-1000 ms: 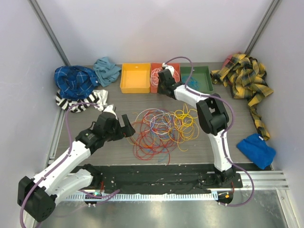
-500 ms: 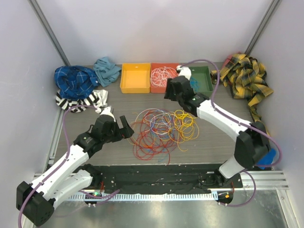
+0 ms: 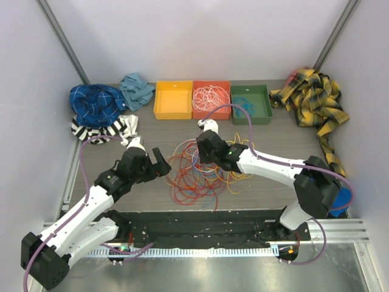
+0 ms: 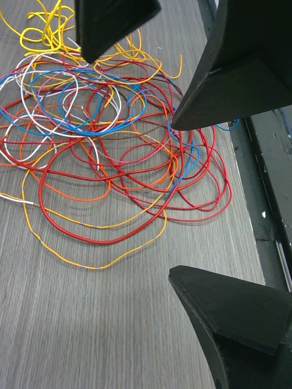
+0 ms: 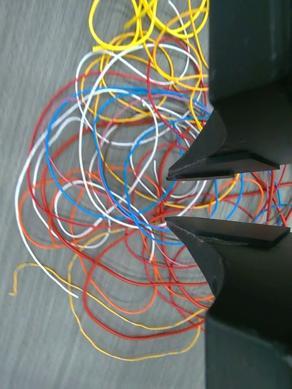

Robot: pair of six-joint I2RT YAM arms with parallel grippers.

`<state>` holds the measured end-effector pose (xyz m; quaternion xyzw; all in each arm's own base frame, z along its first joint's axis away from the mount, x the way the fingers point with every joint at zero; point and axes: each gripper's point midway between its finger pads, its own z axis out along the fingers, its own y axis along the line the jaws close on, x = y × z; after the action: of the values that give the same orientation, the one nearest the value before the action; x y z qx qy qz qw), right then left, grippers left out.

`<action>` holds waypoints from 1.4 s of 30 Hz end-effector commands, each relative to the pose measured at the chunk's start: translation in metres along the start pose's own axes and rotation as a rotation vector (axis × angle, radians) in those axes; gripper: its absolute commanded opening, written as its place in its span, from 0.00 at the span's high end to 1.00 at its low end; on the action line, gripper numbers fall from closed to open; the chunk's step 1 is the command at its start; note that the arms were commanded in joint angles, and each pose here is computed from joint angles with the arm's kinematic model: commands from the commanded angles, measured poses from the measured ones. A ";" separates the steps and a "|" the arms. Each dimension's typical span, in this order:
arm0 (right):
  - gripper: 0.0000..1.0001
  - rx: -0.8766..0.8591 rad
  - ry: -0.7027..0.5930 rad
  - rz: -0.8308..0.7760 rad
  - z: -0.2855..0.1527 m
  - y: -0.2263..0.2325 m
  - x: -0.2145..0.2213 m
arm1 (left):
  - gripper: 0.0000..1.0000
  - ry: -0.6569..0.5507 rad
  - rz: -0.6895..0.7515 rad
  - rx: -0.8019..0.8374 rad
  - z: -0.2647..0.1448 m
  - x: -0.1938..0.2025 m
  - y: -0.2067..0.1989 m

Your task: Untangle the cables

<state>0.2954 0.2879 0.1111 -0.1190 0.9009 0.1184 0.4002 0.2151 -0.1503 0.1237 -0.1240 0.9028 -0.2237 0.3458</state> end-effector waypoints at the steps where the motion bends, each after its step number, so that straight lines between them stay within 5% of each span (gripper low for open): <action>1: 0.63 -0.065 -0.015 -0.043 -0.006 0.025 0.003 | 0.00 -0.039 -0.024 0.026 0.002 -0.008 -0.007; 18: 0.52 -0.065 0.119 -0.174 0.014 0.048 0.070 | 0.00 -0.008 -0.032 0.021 0.005 0.001 -0.004; 24: 0.60 -0.037 0.127 -0.184 0.021 0.046 0.074 | 0.00 -0.010 -0.029 0.016 0.004 0.001 -0.002; 33: 0.90 -0.028 0.094 -0.172 0.015 0.045 0.063 | 0.00 -0.011 -0.028 0.015 0.004 0.002 -0.001; 42: 0.98 -0.058 -0.089 -0.122 -0.037 0.055 -0.020 | 0.00 -0.022 -0.031 0.019 0.000 0.001 -0.001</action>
<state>0.2433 0.3139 0.0623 -0.2131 0.9076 0.0810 0.3526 0.2124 -0.1510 0.1177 -0.1341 0.9018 -0.2303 0.3403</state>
